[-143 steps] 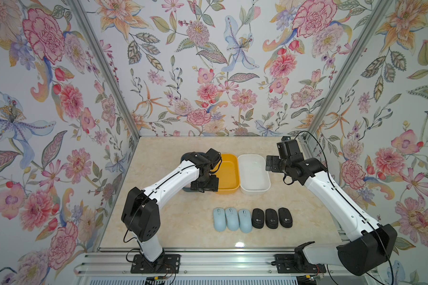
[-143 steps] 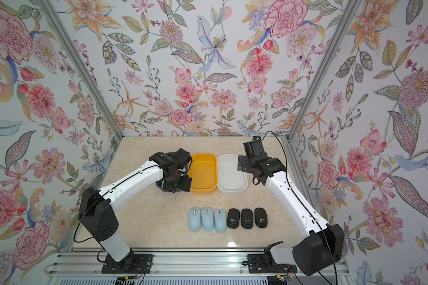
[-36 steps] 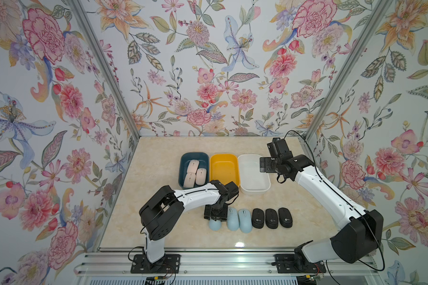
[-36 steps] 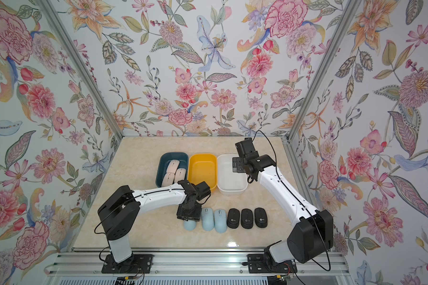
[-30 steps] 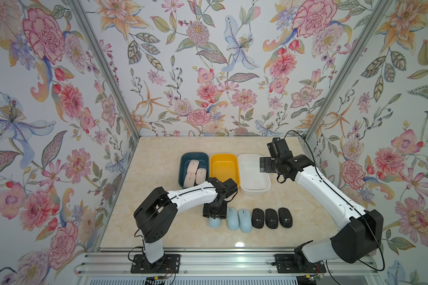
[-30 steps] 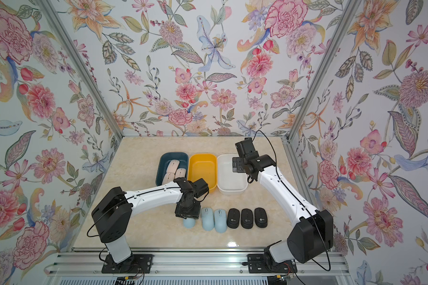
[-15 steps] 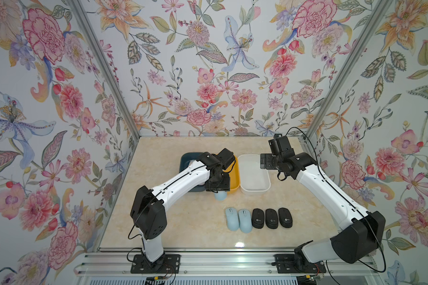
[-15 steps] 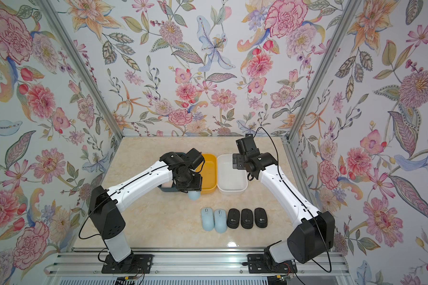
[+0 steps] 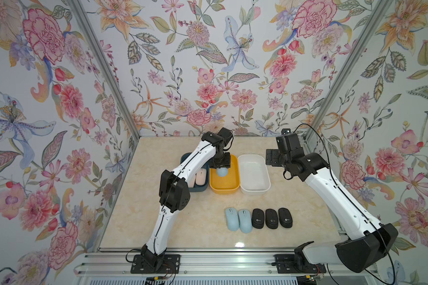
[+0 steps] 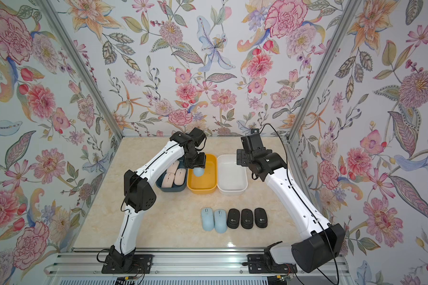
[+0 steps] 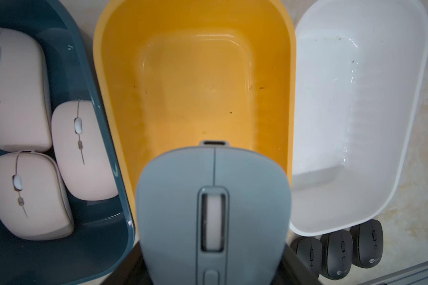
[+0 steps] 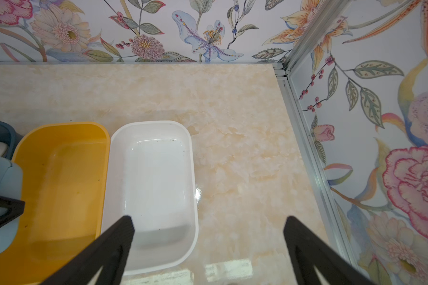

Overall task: Place the mice by color into the storage box
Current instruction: Place the mouse in the storage box.

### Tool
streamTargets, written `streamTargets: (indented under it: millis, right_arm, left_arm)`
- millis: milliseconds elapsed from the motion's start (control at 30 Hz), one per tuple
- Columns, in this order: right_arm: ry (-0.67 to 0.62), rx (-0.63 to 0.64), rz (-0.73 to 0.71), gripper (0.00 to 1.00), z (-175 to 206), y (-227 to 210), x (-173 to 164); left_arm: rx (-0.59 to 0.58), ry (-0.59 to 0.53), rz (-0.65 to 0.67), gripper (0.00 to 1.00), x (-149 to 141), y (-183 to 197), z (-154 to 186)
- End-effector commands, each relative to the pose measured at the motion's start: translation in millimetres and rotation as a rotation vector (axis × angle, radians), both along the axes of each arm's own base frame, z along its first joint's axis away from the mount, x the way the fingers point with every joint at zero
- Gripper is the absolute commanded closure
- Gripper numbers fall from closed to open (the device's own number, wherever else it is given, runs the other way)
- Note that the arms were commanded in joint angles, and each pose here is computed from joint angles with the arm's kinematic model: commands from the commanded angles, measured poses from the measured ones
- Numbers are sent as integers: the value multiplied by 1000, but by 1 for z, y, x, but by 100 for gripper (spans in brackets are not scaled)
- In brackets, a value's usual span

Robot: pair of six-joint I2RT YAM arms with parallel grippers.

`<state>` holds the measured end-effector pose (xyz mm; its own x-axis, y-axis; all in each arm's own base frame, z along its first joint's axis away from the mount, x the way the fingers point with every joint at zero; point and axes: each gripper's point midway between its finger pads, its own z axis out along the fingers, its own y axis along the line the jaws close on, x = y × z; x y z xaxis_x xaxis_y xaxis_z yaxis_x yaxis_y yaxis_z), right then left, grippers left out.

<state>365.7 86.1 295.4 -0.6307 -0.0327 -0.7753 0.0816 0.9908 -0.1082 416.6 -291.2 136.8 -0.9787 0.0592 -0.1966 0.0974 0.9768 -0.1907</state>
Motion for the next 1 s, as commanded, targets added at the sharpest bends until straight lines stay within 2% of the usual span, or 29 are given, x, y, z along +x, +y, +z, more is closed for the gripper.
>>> streamTargets:
  millis: [0, 367, 967]
  right_arm:
    - [-19, -37, -17, 1, 14, -13, -10]
    - [27, -75, -38, 1, 3, -23, -18]
    - [60, -73, -62, 1, -11, -27, -23]
  left_arm:
    - [15, 17, -34, 44, 12, 6, -13]
    - [-28, -4, -13, 42, 51, 0, -50]
    - [29, -8, -35, 40, 63, 3, -92]
